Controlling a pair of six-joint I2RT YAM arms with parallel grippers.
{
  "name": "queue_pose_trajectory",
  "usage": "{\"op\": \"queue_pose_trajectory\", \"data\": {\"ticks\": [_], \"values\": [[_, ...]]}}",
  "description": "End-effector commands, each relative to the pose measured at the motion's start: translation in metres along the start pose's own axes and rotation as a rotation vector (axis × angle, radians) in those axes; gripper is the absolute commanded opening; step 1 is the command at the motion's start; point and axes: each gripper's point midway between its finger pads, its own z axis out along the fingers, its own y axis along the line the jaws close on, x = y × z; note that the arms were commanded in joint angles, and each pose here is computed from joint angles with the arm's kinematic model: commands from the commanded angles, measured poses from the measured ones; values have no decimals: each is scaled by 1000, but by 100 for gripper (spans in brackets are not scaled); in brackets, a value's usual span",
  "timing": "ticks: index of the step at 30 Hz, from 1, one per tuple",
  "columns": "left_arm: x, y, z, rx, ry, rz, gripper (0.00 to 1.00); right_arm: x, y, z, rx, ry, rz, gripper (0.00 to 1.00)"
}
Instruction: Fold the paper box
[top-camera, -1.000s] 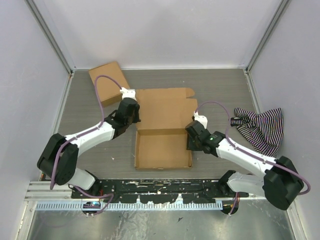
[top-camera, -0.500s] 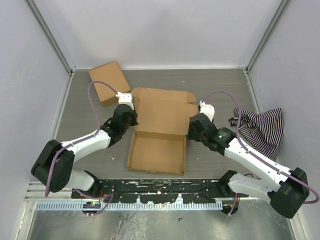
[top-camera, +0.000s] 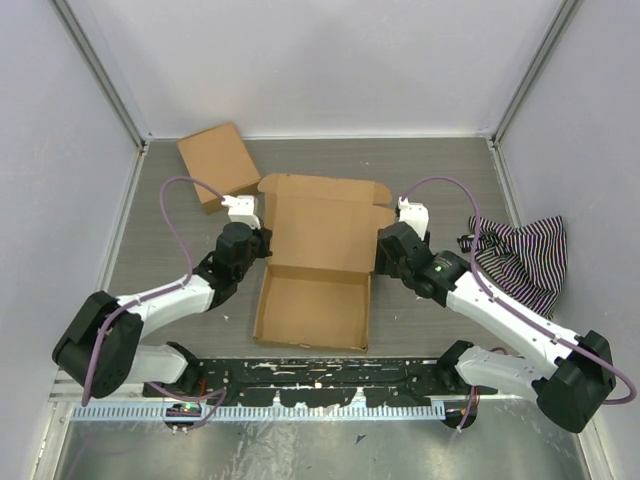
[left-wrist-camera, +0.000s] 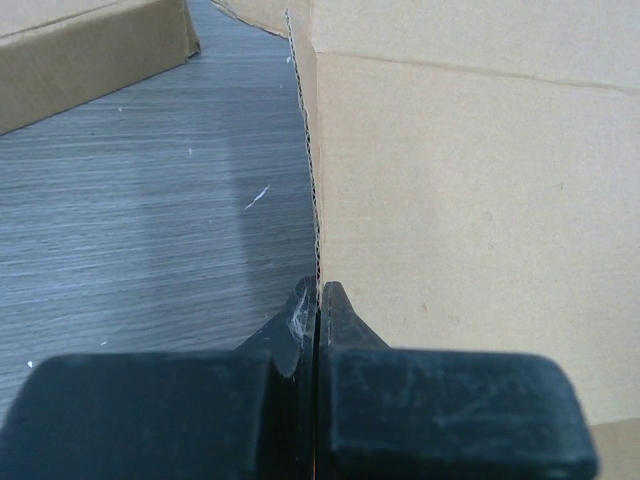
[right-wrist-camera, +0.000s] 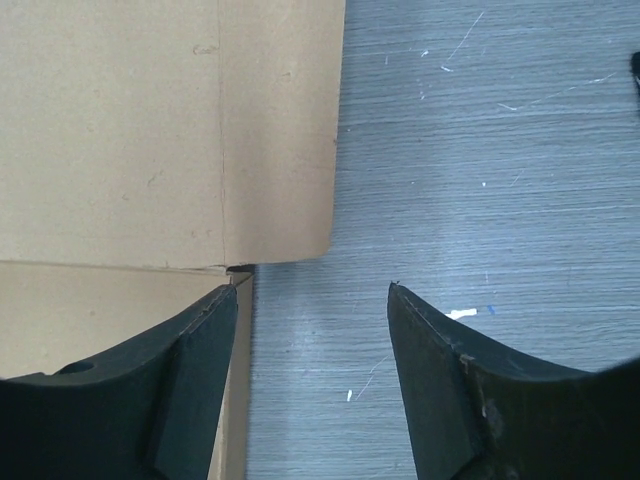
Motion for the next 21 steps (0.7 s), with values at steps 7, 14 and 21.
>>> {"op": "queue_pose_trajectory", "data": {"ticks": [7,14,21], "values": [[-37,-11,-11,56,-140,-20,0,-40,4,4,-145,-54,55,68],[-37,-12,-13,65,-149,-23,0,-60,0,-1,-232,-83,88,68],[-33,-13,-12,74,-154,-21,0,-77,0,-5,-271,-99,99,69]]}}
